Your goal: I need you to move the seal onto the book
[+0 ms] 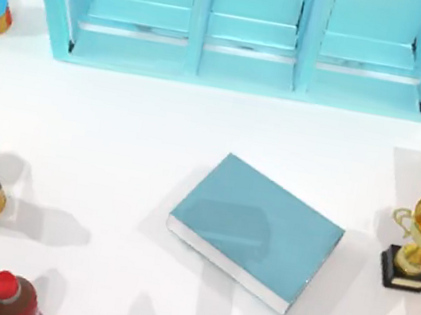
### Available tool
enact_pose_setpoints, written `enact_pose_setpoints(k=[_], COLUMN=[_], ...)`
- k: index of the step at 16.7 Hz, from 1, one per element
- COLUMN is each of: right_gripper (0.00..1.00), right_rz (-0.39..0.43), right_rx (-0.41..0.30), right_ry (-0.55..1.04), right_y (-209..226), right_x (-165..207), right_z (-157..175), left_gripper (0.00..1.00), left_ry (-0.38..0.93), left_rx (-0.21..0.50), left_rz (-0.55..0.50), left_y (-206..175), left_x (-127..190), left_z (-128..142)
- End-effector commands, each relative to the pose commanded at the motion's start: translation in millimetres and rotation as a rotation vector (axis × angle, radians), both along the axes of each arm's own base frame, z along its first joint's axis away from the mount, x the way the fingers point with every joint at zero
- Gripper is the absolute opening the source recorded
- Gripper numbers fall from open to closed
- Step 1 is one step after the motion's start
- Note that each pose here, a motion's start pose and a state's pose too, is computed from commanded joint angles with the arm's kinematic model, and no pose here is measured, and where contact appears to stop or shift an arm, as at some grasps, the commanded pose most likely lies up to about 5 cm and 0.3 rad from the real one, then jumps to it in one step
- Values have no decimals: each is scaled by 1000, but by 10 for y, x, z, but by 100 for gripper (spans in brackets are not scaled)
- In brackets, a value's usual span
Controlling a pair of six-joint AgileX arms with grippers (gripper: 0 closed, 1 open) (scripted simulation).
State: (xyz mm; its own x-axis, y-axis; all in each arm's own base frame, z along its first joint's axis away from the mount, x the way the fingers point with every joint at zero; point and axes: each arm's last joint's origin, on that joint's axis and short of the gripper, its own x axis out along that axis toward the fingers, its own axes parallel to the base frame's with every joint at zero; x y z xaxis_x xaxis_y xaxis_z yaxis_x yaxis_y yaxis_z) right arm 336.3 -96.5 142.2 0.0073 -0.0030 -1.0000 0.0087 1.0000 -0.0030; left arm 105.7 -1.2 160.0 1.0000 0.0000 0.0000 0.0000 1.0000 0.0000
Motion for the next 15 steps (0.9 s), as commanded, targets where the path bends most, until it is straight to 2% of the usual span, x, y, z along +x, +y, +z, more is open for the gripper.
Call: enact_pose_setpoints(k=[13, 15], right_gripper=[2, 0], right_rz=[0, 0], right_rx=[0, 0], right_ry=[0, 0], right_y=[0, 0], right_x=[0, 0], right_z=[0, 0], left_gripper=[100, 100], left_ry=[0, 0], left_rx=[0, 0], left_rz=[0, 0], left_y=[0, 0], left_x=[0, 0], left_z=[0, 0])
